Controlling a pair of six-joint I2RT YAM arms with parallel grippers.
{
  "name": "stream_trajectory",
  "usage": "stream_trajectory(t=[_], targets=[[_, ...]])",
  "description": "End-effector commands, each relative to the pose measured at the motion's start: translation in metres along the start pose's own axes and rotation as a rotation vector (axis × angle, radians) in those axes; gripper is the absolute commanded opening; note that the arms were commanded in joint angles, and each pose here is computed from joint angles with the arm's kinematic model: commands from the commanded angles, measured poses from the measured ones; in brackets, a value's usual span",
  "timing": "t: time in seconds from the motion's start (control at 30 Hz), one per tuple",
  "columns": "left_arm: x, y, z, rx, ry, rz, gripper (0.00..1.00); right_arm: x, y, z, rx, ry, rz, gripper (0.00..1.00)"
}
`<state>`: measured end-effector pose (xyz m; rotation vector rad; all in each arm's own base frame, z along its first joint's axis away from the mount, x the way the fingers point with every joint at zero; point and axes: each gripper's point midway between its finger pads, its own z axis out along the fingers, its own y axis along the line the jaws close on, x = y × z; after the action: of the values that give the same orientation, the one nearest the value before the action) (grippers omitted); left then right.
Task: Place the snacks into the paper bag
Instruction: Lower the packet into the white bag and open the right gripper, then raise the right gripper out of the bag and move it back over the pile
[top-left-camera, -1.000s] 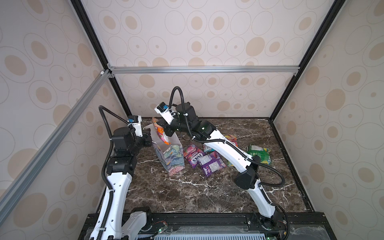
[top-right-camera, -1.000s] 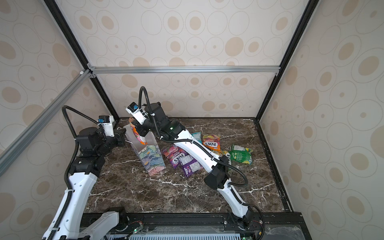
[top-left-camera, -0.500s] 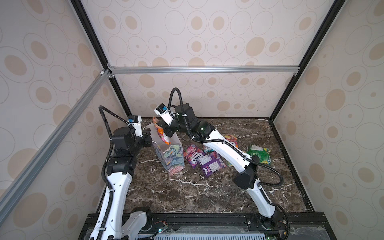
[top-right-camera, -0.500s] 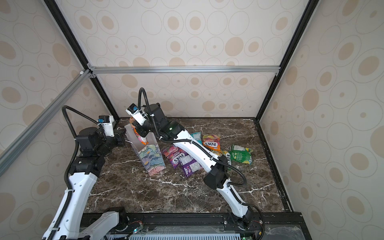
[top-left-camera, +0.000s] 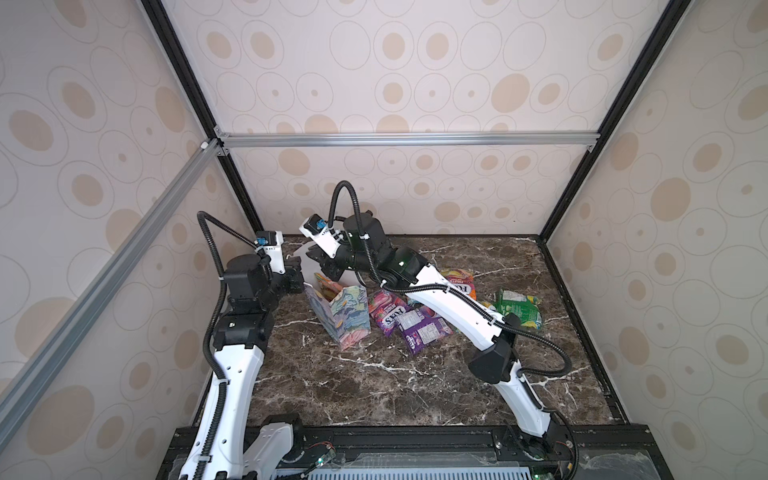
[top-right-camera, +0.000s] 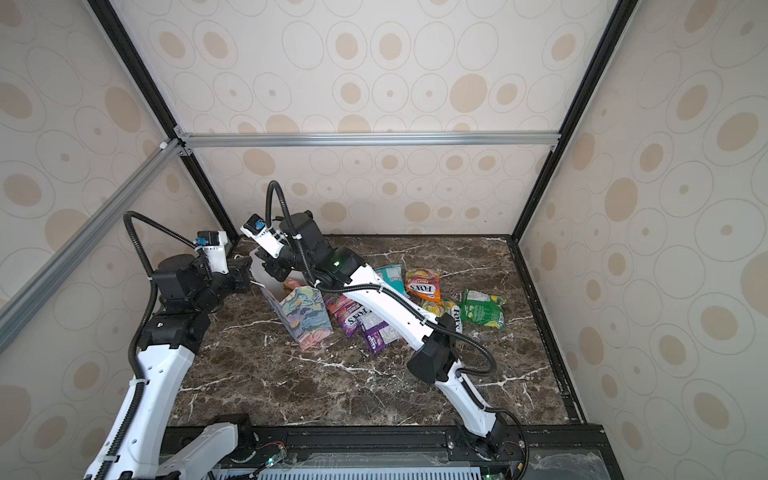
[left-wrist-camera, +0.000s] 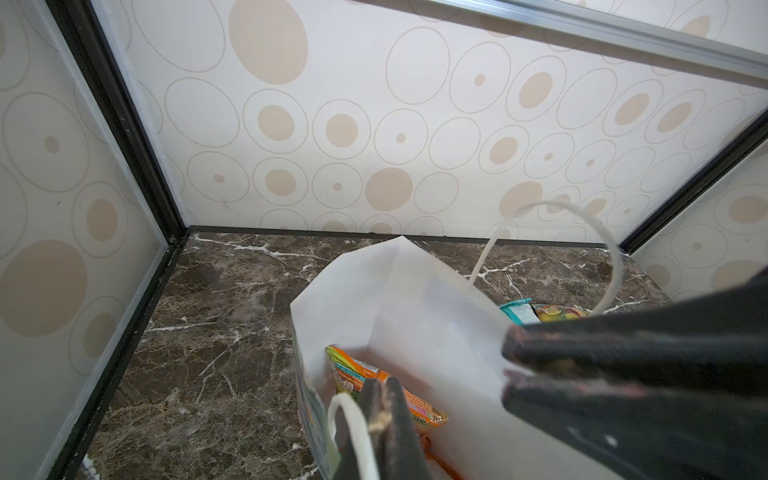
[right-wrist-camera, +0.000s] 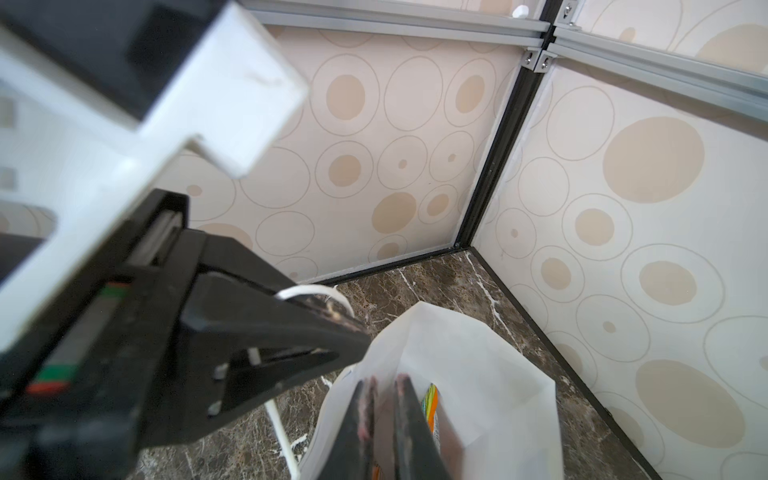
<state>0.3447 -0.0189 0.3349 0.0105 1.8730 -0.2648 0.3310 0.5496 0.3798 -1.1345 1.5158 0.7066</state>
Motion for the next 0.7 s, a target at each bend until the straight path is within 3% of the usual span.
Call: stream_trajectory(t=[0.0, 0.27, 0.5, 0.67], targets=[[-0.012, -0.001, -0.006, 0.002, -0.042, 0.006, 0.00, -0.031, 0.005, -0.028, 0.018, -0.052, -0.042, 0.13], [-0.009, 0.002, -0.002, -0.008, -0.031, -0.004, 0.00, -0.045, 0.009, -0.067, 0.036, -0.071, -0.007, 0.13], [-0.010, 0.002, -0.007, -0.013, -0.051, -0.022, 0.00, -0.022, -0.001, -0.118, 0.153, -0.059, 0.017, 0.15], [-0.009, 0.006, -0.007, -0.039, -0.045, -0.009, 0.00, 0.016, -0.016, -0.161, 0.294, -0.020, 0.067, 0.17]])
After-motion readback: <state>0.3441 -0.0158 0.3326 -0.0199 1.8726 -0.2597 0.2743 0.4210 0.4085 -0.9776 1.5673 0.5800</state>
